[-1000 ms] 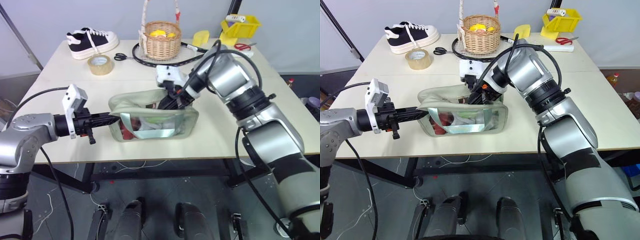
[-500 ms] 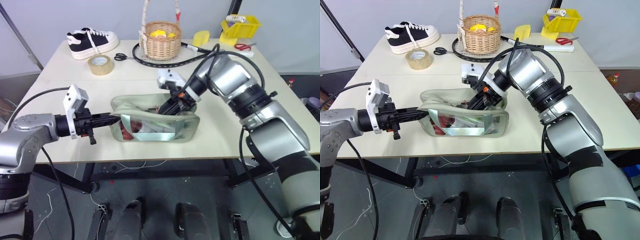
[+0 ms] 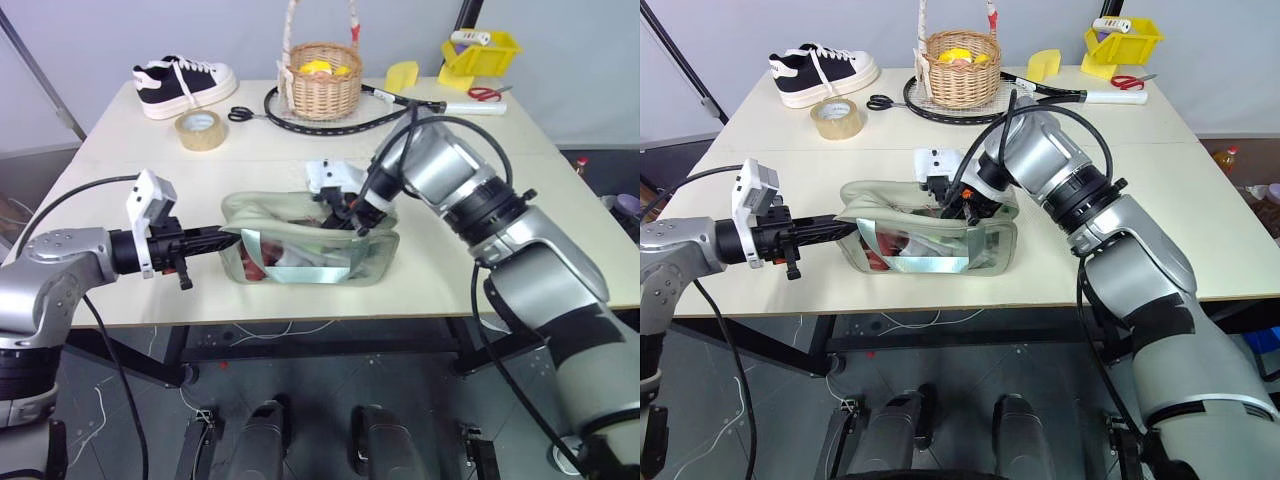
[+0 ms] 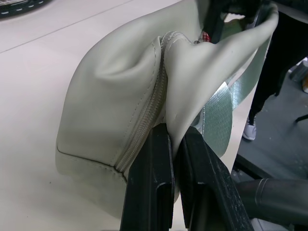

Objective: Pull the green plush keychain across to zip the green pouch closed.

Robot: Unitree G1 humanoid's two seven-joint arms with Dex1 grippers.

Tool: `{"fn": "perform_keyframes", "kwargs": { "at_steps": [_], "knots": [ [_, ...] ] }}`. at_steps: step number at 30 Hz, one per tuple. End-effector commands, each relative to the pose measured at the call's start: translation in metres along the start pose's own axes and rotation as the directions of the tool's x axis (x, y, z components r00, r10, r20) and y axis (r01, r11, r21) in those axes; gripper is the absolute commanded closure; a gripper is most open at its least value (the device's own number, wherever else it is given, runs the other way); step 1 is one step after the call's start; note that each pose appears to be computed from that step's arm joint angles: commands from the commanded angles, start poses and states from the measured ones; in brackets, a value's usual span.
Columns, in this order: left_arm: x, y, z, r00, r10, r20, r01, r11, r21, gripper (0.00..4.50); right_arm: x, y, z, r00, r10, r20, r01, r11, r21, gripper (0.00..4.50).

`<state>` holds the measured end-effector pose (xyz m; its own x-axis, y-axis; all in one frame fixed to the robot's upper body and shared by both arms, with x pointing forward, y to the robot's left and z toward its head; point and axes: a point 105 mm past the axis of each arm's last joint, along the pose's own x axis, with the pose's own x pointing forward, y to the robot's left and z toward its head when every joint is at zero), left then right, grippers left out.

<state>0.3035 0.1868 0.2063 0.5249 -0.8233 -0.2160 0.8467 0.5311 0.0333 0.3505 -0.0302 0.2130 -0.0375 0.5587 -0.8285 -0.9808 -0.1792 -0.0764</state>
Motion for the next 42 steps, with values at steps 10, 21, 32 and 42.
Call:
{"fn": "perform_keyframes", "kwargs": {
  "at_steps": [10,21,32,42],
  "knots": [
    [-0.002,0.003,0.004,1.0,0.022,-0.004,-0.022,1.0,0.022,4.5,-0.008,0.001,0.009,0.999,-0.006,0.042,0.006,1.0,0.01,4.46],
    [-0.002,0.005,-0.002,0.999,0.03,-0.029,-0.029,0.999,0.015,4.5,-0.074,0.005,0.021,0.976,-0.119,0.181,0.101,0.989,0.104,4.46],
    [0.002,0.005,-0.004,0.999,0.027,-0.046,-0.026,0.999,0.023,4.5,-0.112,-0.013,0.03,0.887,-0.267,0.376,0.151,0.939,0.31,4.46],
    [-0.001,0.007,-0.006,0.997,0.063,-0.035,-0.063,0.998,0.001,4.5,-0.153,-0.009,-0.028,0.87,-0.48,0.117,0.478,0.877,0.042,4.46]
  ]
}}
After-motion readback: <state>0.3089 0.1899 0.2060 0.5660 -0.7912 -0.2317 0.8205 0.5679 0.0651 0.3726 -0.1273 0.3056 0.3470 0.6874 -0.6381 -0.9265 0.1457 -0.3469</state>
